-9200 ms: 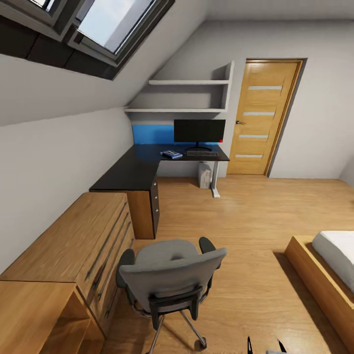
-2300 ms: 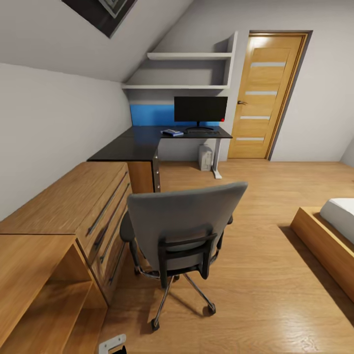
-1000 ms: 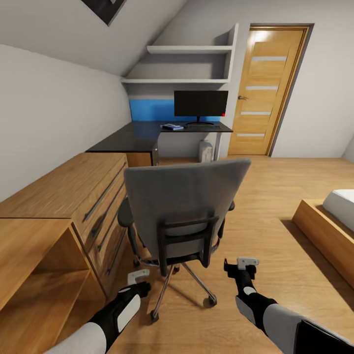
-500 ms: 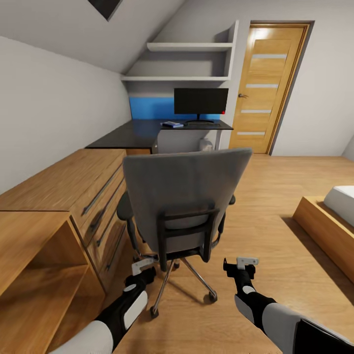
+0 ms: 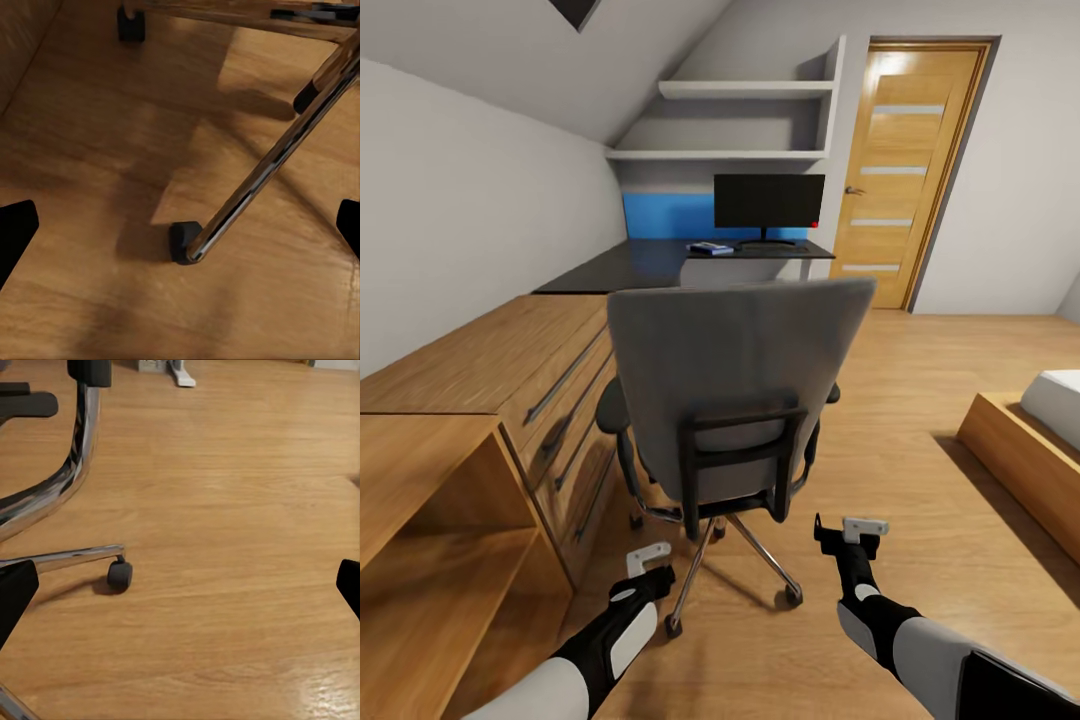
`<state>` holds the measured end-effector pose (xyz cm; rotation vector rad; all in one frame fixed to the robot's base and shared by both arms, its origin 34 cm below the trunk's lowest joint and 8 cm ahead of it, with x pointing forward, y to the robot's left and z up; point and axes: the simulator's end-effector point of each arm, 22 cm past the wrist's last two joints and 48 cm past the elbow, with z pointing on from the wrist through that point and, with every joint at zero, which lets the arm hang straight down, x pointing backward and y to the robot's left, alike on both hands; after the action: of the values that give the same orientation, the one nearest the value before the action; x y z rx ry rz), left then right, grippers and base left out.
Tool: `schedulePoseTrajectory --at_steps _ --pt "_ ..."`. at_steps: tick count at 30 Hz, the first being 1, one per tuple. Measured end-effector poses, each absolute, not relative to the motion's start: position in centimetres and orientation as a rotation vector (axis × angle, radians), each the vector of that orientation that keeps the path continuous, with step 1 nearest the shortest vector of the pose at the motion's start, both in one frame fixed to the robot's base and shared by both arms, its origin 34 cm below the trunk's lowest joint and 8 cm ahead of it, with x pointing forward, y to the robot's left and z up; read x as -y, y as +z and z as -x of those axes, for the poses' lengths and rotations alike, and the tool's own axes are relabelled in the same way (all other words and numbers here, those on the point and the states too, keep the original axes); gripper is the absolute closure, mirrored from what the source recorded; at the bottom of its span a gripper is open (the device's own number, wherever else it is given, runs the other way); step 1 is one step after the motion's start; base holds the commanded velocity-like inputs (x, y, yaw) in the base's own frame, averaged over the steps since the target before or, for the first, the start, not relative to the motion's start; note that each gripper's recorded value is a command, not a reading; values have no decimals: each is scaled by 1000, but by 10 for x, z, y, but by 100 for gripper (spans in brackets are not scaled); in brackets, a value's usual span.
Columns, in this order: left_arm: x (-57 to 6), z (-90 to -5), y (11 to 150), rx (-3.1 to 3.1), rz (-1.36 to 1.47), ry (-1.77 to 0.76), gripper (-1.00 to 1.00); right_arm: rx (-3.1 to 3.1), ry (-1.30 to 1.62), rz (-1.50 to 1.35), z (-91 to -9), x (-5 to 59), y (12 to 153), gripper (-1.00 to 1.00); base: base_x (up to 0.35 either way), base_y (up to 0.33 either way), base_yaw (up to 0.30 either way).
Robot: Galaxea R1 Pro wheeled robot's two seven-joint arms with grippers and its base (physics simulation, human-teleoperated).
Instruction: In the bedroom, organize the workspace by keeping the computer under the desk, ensuring the monitor is on the desk, placing the keyboard on the desk next to the monitor, placing the mouse on the desk next to the keyboard, moving the folder from the swivel chair onto the desk next to the mouse, stacking the notebook on top of the folder with the pen on top of the notebook, and positioning the swivel chair next to the desk.
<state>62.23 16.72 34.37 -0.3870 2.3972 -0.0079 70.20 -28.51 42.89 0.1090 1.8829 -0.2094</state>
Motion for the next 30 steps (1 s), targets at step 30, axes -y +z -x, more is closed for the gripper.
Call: schedulePoseTrajectory --at_steps 30 --pt "-175 -611 318 -2399 361 27 -100 -1865 -205 -114 -697 283 414 -100 137 0 -21"
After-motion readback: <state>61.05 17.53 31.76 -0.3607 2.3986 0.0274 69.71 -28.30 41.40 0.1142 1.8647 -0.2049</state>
